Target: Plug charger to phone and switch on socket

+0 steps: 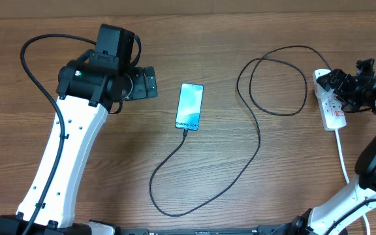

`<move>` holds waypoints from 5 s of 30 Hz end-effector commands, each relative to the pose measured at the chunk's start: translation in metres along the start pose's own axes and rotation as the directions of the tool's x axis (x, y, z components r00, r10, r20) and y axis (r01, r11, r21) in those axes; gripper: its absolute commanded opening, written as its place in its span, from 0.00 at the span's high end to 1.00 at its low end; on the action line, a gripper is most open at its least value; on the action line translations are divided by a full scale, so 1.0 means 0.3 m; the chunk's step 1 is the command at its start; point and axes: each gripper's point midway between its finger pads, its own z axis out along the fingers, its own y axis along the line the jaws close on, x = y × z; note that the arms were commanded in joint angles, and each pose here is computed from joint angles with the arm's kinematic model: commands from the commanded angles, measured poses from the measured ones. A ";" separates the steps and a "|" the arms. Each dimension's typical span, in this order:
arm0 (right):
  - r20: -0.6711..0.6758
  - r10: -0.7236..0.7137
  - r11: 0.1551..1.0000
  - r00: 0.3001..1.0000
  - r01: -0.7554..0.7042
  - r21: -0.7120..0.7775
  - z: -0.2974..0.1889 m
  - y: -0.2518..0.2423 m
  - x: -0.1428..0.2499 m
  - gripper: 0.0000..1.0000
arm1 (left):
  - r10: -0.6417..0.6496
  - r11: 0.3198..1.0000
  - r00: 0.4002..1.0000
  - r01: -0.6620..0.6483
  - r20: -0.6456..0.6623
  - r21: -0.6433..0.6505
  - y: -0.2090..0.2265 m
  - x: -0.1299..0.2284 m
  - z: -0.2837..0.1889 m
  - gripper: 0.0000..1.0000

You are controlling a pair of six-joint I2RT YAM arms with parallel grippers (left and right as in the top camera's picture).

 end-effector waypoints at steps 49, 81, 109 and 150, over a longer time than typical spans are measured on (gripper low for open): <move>0.079 -0.077 0.993 0.994 0.069 0.100 -0.040 0.006 -0.033 0.03 | 0.026 1.000 1.000 -0.026 0.012 -0.005 -0.005 -0.006 -0.009 0.00; -0.050 -0.007 1.000 0.999 0.006 -0.006 0.062 0.035 0.101 0.03 | 0.026 1.000 1.000 -0.026 0.012 -0.005 -0.005 -0.006 -0.009 0.00; 0.071 0.043 0.996 0.997 -0.049 0.077 -0.199 0.060 0.034 0.07 | 0.026 1.000 1.000 -0.026 0.012 -0.005 -0.005 -0.006 -0.009 0.00; 0.383 0.008 0.990 0.924 -0.062 0.130 -0.744 0.305 0.070 0.00 | 0.022 0.999 0.995 -0.019 0.093 -0.032 0.039 0.004 -0.068 0.00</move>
